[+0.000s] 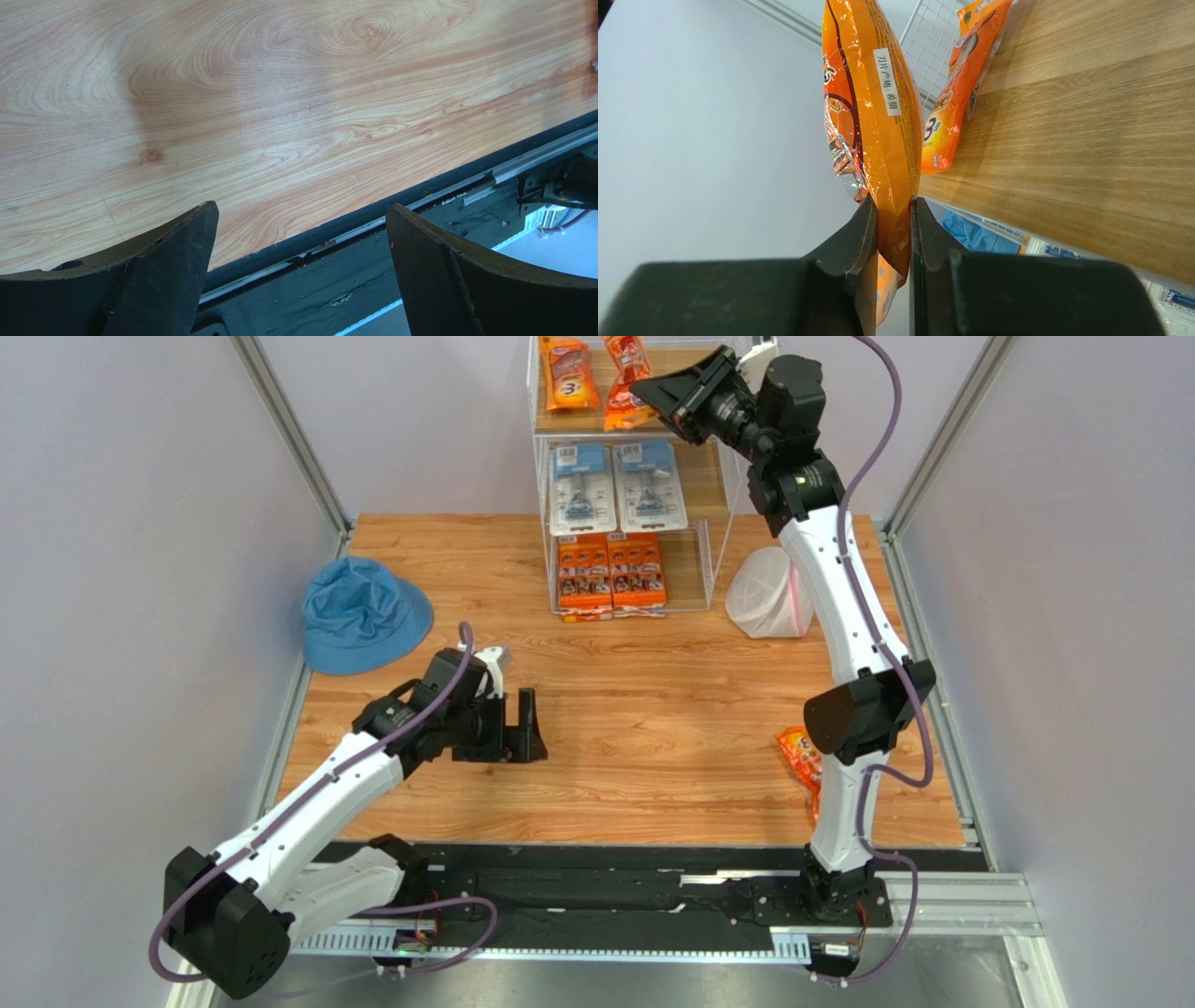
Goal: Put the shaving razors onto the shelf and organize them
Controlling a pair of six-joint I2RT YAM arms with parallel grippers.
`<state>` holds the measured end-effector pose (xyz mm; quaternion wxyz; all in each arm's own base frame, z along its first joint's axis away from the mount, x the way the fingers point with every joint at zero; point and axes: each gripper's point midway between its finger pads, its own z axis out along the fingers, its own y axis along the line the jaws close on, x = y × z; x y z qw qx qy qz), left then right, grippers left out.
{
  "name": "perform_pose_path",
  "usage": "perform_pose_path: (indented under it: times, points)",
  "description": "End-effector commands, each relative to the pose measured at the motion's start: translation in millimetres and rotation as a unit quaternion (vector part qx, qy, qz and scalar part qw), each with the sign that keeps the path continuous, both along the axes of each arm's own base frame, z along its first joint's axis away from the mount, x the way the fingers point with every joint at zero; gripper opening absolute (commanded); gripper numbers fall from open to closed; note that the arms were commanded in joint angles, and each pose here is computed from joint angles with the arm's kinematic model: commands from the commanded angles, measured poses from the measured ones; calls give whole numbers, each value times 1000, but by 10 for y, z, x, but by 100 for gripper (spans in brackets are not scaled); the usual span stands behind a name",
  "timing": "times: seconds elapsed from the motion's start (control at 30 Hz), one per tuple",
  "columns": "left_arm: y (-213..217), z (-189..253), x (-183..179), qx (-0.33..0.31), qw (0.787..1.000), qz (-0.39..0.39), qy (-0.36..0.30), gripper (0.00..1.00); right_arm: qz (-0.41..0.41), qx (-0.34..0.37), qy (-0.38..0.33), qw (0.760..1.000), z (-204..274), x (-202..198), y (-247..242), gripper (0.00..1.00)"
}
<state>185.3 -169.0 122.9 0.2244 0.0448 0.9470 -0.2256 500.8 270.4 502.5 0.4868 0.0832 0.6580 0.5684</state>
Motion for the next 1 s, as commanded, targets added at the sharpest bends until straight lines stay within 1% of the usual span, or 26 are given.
perform_pose_path:
  times: [0.0,0.2,0.3,0.4,0.5,0.53,0.6,0.63,0.7,0.73,0.8,0.83,0.97]
  points:
    - [-53,62,-21,-24,999,-13,-19,98,-25,43,11,999,85,174,-11,0]
    - [-70,67,-15,-27,999,-17,-20,98,-29,59,39,997,-108,370,46,1]
    - [-76,71,-25,-29,999,-19,-20,98,-32,61,47,997,-159,409,64,3]
    - [-82,79,-24,-31,999,-21,-22,97,-34,61,47,996,-166,412,72,8]
    - [-84,87,-26,-33,999,-21,-23,97,-41,61,48,996,-151,397,61,15]
    - [-82,86,-24,-33,999,-20,-24,97,-43,60,53,996,-194,406,71,22]
    - [-84,93,-27,-34,999,-20,-24,97,-55,61,47,995,-135,384,43,29]
    - [-83,95,-30,-35,999,-20,-25,97,-59,61,50,995,-152,391,33,36]
    - [-86,107,-34,-37,999,-20,-26,97,-65,62,45,995,-108,367,41,43]
    - [-83,102,-40,-37,999,-20,-26,97,-66,62,44,995,-98,365,38,49]
    - [-84,111,-38,-38,999,-21,-28,97,-70,60,41,995,-70,345,49,54]
    - [-85,108,-38,-39,999,-20,-28,97,-72,59,42,995,-72,339,55,59]
    - [-94,112,-43,-42,999,-22,-28,97,-81,54,38,995,-14,264,47,66]
